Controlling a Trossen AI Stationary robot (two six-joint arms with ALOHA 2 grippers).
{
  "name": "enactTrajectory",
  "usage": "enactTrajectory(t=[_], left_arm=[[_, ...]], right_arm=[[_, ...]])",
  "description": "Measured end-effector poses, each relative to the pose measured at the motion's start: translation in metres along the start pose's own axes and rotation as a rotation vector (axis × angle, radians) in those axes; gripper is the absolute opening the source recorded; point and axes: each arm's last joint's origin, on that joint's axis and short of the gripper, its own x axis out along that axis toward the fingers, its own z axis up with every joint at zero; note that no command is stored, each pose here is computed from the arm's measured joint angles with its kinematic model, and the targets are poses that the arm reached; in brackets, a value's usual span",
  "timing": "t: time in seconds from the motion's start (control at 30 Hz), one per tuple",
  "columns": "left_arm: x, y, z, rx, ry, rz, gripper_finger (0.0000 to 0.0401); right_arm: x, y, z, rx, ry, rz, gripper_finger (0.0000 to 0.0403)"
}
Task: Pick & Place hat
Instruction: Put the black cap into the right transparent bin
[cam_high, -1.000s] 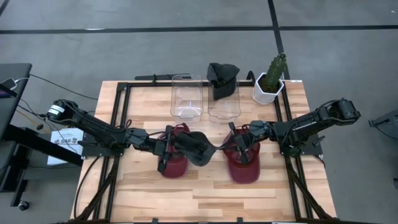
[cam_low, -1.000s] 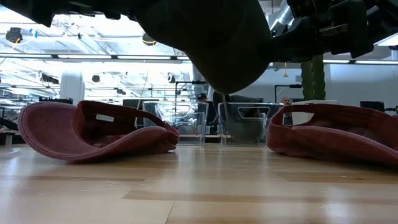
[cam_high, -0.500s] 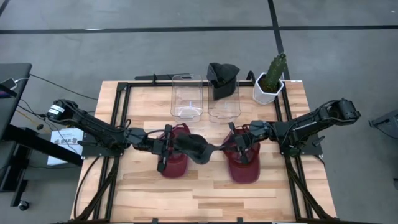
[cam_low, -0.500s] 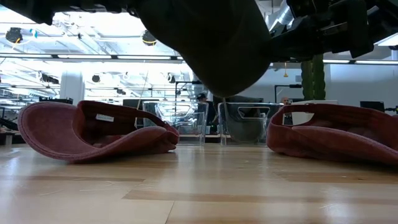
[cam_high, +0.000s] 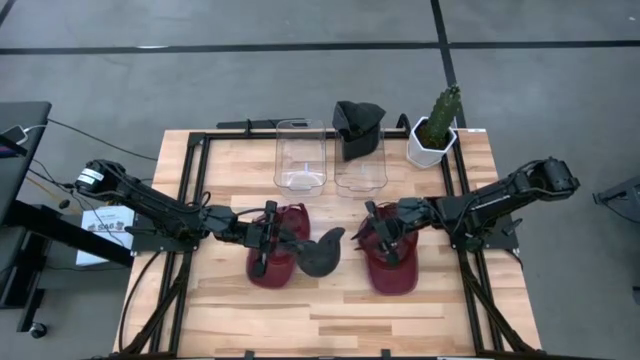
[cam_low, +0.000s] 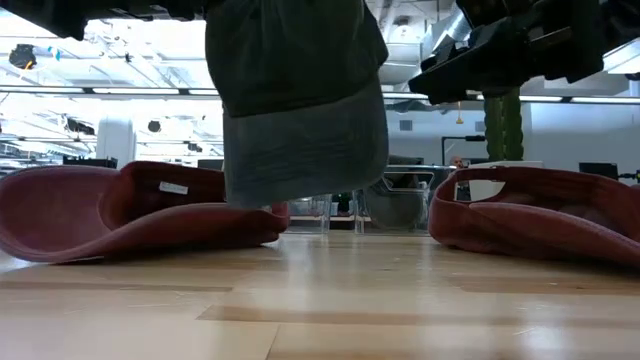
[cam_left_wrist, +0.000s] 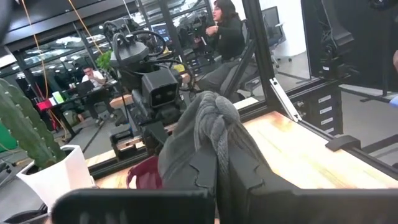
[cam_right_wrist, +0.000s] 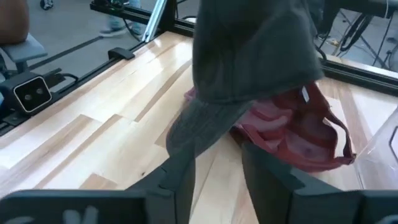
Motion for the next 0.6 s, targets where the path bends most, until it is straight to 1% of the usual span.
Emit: enactTrajectory(t=[0.1, 0.2, 0.33, 0.47, 0.6], left_arm=[[0.000, 0.000, 0.000, 0.001, -0.003, -0.011, 0.0010], [0.000, -0.003, 0.001, 0.017, -0.031, -0.090, 0.0010], [-0.001, -0.007, 0.002, 0.051, -0.100, -0.253, 0.0010], [-0.003, -0.012, 0.004, 0.093, -0.179, -0.418, 0.0010], [-0.008, -0.018, 0.004, 0.166, -0.297, -0.635, 0.0010]], right_arm=[[0.000, 0.002, 0.002, -0.023, -0.011, -0.010, 0.0139], [0.000, 0.002, 0.005, -0.028, -0.036, -0.016, 0.0151], [0.000, 0.002, 0.005, -0.030, -0.041, -0.017, 0.0157], [0.000, 0.002, 0.005, -0.030, -0.042, -0.018, 0.0154], [0.000, 0.001, 0.007, -0.035, -0.065, -0.025, 0.0145]])
